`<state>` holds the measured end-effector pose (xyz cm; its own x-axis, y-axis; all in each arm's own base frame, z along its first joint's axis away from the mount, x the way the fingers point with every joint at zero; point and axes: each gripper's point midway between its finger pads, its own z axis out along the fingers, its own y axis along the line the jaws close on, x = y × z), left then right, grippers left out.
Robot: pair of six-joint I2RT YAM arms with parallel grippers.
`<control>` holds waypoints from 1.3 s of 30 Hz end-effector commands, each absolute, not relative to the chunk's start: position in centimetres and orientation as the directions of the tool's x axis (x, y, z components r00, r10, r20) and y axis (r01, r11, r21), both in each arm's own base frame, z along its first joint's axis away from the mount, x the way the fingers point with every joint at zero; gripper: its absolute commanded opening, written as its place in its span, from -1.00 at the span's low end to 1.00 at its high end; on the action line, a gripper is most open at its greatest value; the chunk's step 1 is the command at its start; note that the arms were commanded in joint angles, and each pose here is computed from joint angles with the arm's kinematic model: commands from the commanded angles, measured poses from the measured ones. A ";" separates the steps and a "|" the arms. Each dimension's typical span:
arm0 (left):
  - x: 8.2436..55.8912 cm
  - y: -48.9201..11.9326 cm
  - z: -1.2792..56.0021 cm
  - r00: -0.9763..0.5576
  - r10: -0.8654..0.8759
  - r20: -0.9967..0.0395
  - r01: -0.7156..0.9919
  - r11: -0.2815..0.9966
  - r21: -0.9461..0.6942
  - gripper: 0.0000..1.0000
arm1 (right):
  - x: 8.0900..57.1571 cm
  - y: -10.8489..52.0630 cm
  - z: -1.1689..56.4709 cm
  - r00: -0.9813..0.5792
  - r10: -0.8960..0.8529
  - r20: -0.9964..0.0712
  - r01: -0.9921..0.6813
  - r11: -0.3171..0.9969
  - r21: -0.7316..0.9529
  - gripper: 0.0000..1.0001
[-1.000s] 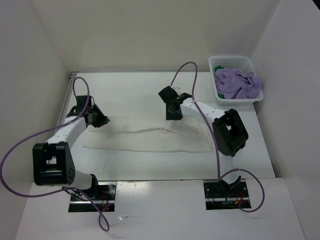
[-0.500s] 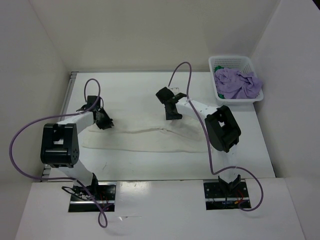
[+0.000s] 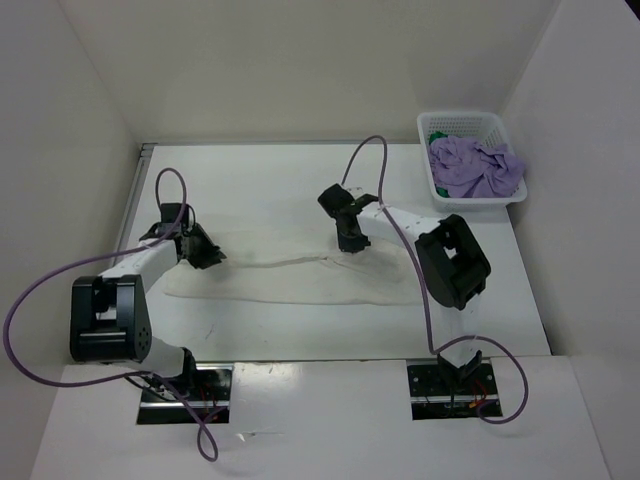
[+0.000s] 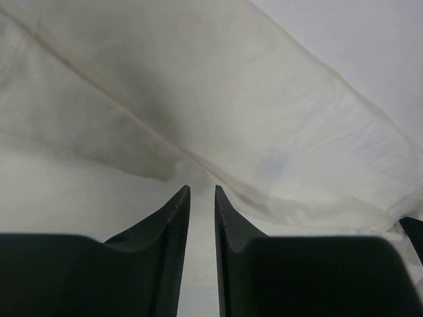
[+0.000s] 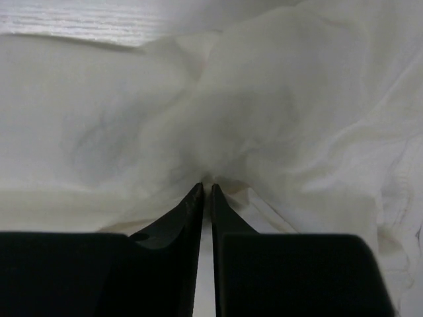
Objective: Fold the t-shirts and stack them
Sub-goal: Fold the other side of the tshirt into a rectangle
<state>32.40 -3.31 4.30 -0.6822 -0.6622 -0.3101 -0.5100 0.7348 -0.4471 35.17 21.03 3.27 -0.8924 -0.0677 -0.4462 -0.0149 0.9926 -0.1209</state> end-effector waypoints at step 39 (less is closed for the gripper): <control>36.0 -2.3 5.9 -0.629 -0.698 -0.342 -0.505 0.702 -0.503 -0.40 | 28.7 22.6 7.6 -0.912 0.020 -0.409 -0.025 0.994 0.104 -0.77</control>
<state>35.95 -2.39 4.54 -0.6472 -0.6955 -0.3121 -0.5283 0.7043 -0.4741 28.86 20.81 5.31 -0.9428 0.0418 -0.3308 0.0130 0.9959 0.0891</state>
